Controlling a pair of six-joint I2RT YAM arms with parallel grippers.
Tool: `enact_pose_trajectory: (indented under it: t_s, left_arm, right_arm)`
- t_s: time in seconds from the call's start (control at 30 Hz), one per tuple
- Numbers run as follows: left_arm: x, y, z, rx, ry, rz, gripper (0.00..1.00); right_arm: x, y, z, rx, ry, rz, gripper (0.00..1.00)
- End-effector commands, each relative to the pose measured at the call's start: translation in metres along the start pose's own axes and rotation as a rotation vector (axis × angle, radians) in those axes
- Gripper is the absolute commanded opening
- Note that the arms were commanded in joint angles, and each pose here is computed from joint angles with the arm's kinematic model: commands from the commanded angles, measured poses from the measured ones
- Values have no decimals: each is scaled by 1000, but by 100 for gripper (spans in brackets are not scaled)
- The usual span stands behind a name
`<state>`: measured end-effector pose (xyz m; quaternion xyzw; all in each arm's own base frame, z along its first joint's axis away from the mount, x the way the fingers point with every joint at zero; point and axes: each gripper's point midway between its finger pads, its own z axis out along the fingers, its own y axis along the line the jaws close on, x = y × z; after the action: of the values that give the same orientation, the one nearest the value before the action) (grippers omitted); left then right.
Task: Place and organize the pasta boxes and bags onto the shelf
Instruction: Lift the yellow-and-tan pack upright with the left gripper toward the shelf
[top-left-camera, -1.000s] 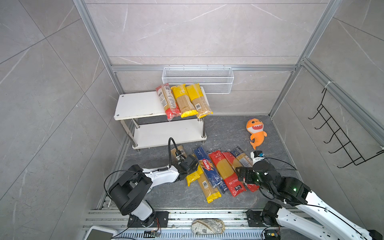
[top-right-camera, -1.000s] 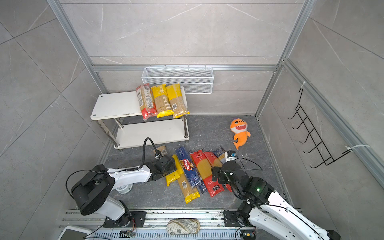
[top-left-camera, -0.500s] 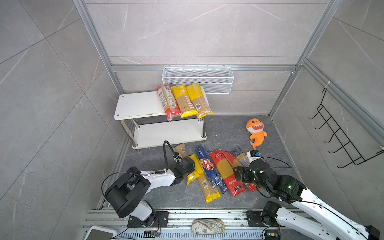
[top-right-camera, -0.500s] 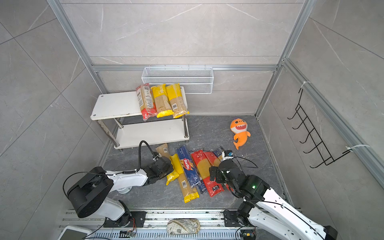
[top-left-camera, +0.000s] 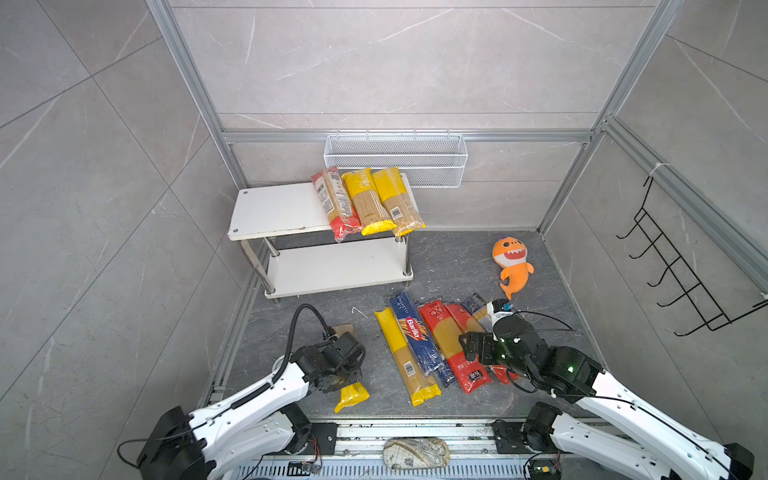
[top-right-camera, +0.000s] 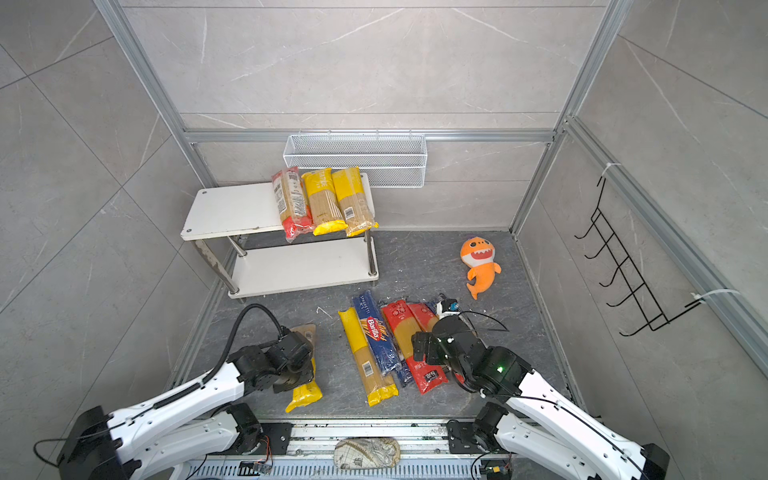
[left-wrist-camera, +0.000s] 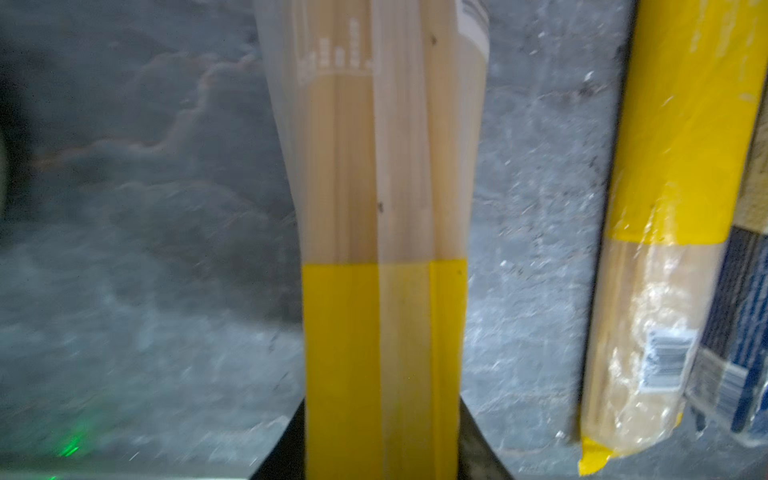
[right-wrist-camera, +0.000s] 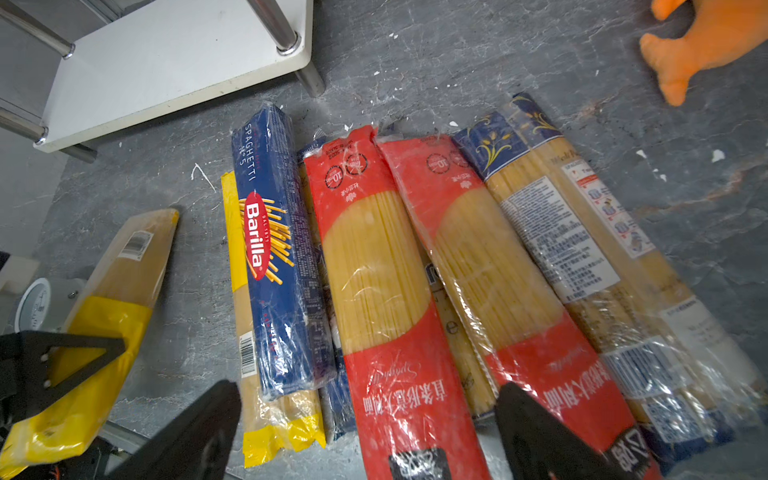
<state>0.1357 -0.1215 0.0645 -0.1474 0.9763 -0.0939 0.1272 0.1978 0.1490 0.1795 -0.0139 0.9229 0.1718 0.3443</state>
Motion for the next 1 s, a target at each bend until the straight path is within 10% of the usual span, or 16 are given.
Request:
enact_pose_trajectory:
  t_s: [0.0,0.97]
  left_arm:
    - [-7,20,-45,-19,-57,29,0]
    - [-80,15,-277,186,-461,113,0]
  right_arm:
    - [-6,12,-2,-48,-10,15,99]
    - [-19,28,-3,-90,-24,-11,99]
